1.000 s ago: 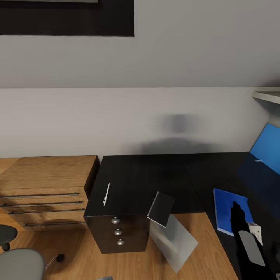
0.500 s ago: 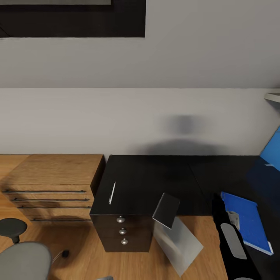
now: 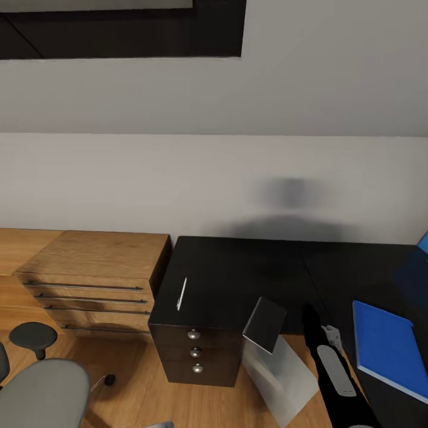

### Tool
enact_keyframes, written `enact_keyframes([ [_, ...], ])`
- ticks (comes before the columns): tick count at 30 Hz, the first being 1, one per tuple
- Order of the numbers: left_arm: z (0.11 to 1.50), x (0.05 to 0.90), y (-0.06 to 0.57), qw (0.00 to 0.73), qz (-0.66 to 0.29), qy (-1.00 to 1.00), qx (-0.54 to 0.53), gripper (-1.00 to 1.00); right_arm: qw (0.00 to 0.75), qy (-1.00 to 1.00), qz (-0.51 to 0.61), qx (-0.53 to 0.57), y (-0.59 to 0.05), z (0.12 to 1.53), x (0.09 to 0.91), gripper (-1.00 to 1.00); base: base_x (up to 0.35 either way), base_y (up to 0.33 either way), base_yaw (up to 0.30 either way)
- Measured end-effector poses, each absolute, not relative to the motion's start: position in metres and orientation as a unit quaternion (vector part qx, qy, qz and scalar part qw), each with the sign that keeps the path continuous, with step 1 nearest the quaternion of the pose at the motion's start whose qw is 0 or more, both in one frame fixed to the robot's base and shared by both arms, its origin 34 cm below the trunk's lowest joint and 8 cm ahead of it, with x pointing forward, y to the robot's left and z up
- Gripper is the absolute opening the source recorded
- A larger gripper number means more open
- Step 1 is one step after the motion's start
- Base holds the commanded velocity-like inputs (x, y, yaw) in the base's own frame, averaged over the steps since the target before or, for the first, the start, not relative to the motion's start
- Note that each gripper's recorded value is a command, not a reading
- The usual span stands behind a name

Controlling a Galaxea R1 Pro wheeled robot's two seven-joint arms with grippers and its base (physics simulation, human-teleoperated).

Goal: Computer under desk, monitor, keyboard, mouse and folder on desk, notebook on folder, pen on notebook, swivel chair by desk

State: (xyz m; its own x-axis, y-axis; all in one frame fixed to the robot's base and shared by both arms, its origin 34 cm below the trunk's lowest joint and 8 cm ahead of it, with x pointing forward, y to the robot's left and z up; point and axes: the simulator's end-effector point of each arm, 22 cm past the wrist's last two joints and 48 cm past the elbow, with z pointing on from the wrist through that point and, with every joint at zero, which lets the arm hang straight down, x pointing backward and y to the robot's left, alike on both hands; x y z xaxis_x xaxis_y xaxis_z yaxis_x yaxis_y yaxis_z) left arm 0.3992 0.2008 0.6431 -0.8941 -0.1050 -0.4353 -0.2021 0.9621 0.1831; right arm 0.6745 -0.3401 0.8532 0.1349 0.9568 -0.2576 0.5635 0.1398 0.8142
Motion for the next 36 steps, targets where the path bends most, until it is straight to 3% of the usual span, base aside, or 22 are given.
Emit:
enact_keyframes([
  [4, 0.640, 0.401, 0.201, 0.216, 0.113, 0.967, -0.080, 1.00, 0.415, 0.619, 0.236, 0.623, -0.316, 0.840, 0.673, 1.00, 0.000, 0.000, 0.000],
  [20, 0.625, 0.407, 0.202, 0.218, 0.113, 0.966, -0.082, 1.00, 0.418, 0.617, 0.233, 0.625, -0.322, 0.825, 0.677, 1.00, 0.000, 0.000, 0.000],
  [36, 0.628, 0.447, 0.197, 0.287, 0.099, 0.947, -0.109, 1.00, 0.407, 0.635, 0.242, 0.611, -0.322, 0.807, 0.683, 1.00, 0.000, 0.000, 0.000],
])
